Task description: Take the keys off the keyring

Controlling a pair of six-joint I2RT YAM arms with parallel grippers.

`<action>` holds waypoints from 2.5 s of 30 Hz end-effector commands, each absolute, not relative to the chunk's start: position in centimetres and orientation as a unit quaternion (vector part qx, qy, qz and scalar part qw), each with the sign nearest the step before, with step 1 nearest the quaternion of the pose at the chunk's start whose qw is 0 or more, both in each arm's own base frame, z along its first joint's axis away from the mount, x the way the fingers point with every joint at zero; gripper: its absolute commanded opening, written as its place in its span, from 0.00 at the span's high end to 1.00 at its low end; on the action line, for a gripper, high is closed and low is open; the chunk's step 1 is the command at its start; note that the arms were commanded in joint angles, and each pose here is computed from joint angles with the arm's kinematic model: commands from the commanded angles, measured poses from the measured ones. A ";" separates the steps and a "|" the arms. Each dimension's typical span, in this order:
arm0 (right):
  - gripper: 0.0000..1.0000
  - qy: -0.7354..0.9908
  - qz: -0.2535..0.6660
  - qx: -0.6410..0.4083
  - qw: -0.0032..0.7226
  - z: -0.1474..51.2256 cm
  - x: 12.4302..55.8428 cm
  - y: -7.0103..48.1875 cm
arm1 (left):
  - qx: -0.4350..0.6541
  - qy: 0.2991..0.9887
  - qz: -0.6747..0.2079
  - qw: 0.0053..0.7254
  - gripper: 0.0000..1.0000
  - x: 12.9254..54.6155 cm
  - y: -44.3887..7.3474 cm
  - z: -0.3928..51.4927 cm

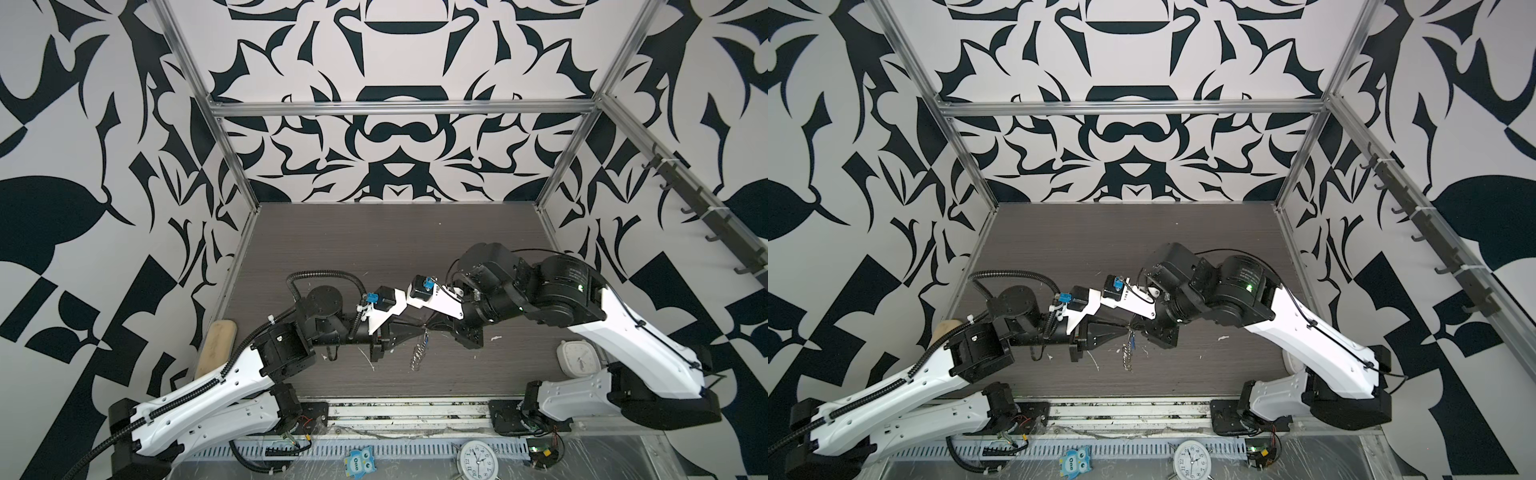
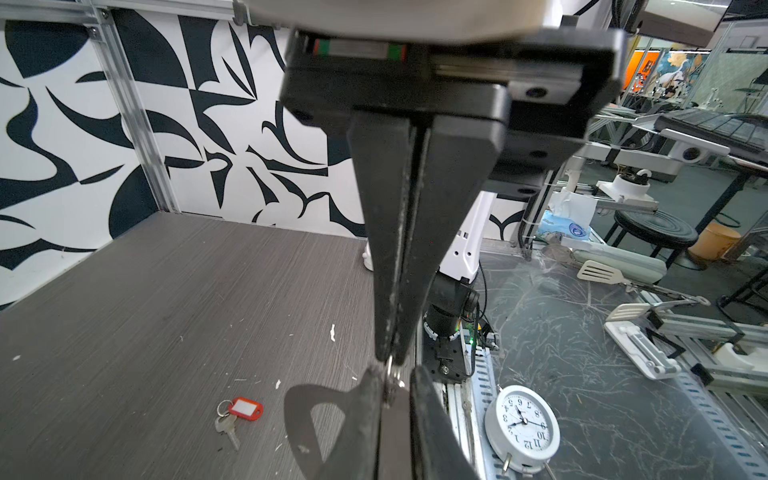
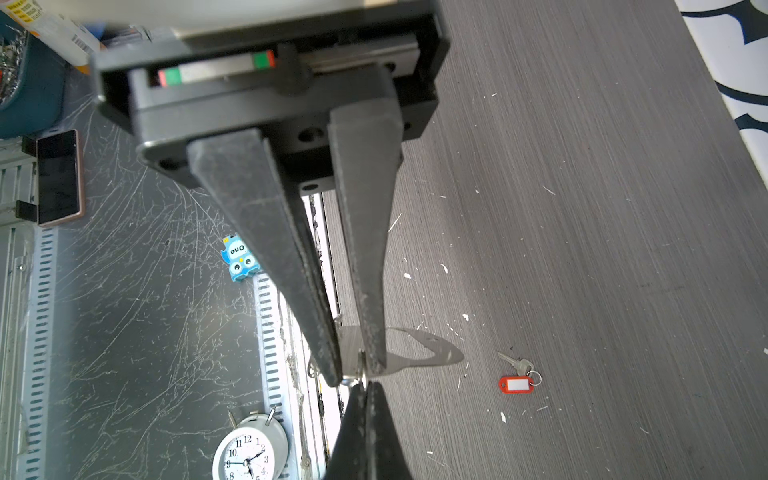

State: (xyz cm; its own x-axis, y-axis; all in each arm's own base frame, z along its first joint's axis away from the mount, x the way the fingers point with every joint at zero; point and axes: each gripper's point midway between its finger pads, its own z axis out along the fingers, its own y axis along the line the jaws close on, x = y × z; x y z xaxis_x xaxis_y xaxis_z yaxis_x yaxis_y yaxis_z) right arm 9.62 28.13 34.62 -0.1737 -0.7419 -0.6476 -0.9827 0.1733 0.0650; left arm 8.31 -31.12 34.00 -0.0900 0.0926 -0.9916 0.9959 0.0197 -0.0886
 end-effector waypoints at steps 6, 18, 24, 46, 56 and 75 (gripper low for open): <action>1.00 0.704 0.274 -0.593 0.278 36.4 9.4 28.9 | 0.501 0.538 -0.509 0.448 0.98 7.6 -30.9 34.2; 0.69 0.694 0.299 -0.532 0.381 38.2 11.5 29.9 | 0.405 0.516 -0.523 0.544 1.00 10.3 -30.3 35.8; 0.57 0.652 0.360 -0.441 0.500 41.2 12.2 28.7 | 0.340 0.478 -0.531 0.611 1.00 11.2 -28.4 37.7; 0.51 0.678 0.378 -0.288 0.561 37.1 15.2 26.1 | 0.273 0.521 -0.488 0.644 1.00 14.1 -27.2 37.7; 0.47 0.681 0.373 -0.336 0.534 35.8 14.4 27.5 | 0.295 0.516 -0.484 0.642 1.00 13.5 -27.3 36.9; 0.45 0.641 0.416 -0.417 0.493 36.0 11.9 30.3 | 0.351 0.467 -0.523 0.621 1.00 10.1 -27.1 37.2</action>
